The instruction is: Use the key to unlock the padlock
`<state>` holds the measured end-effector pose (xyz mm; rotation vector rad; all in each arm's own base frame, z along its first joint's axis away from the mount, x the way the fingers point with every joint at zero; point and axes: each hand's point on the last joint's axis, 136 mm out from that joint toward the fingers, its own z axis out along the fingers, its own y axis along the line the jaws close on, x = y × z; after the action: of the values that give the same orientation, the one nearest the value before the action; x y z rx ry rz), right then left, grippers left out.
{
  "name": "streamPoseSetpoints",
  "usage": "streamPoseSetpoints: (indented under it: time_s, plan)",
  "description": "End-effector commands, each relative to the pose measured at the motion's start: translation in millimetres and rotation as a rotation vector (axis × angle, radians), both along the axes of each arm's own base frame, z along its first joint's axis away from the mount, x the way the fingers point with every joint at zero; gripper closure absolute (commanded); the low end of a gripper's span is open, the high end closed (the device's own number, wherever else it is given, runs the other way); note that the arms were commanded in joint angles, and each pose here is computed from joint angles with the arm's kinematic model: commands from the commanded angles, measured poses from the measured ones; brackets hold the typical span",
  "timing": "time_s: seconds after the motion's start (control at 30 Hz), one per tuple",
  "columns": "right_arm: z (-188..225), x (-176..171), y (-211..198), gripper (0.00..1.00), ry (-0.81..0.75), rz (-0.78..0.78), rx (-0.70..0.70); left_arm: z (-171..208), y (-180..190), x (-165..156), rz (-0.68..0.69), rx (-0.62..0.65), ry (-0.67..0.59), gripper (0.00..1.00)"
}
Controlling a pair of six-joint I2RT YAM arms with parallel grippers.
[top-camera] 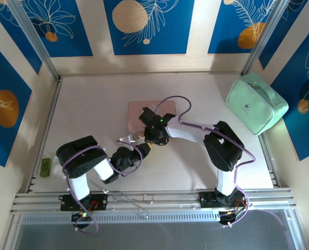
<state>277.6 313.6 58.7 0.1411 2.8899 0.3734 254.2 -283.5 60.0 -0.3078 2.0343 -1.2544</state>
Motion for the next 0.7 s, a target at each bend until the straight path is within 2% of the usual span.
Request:
streamPoseSetpoints:
  time_s: [0.0,0.1,0.4,0.57,0.67]
  plan:
    - [-2,-11,-5,1.0,0.045,0.0,-0.052,14,-2,5,-0.002,-0.026,-0.044,0.73]
    - [-2,-13,-5,1.0,0.056,-0.001,-0.053,14,-3,5,-0.005,-0.033,-0.039,0.76]
    - [0,-13,-3,1.0,0.067,-0.007,-0.035,17,-13,4,-0.034,-0.047,-0.048,0.74]
    - [0,-11,-2,1.0,0.072,-0.007,-0.032,16,-16,4,-0.042,-0.048,-0.048,0.81]
    - [1,-8,1,1.0,0.075,-0.004,-0.026,19,-19,5,-0.047,-0.05,-0.058,0.81]
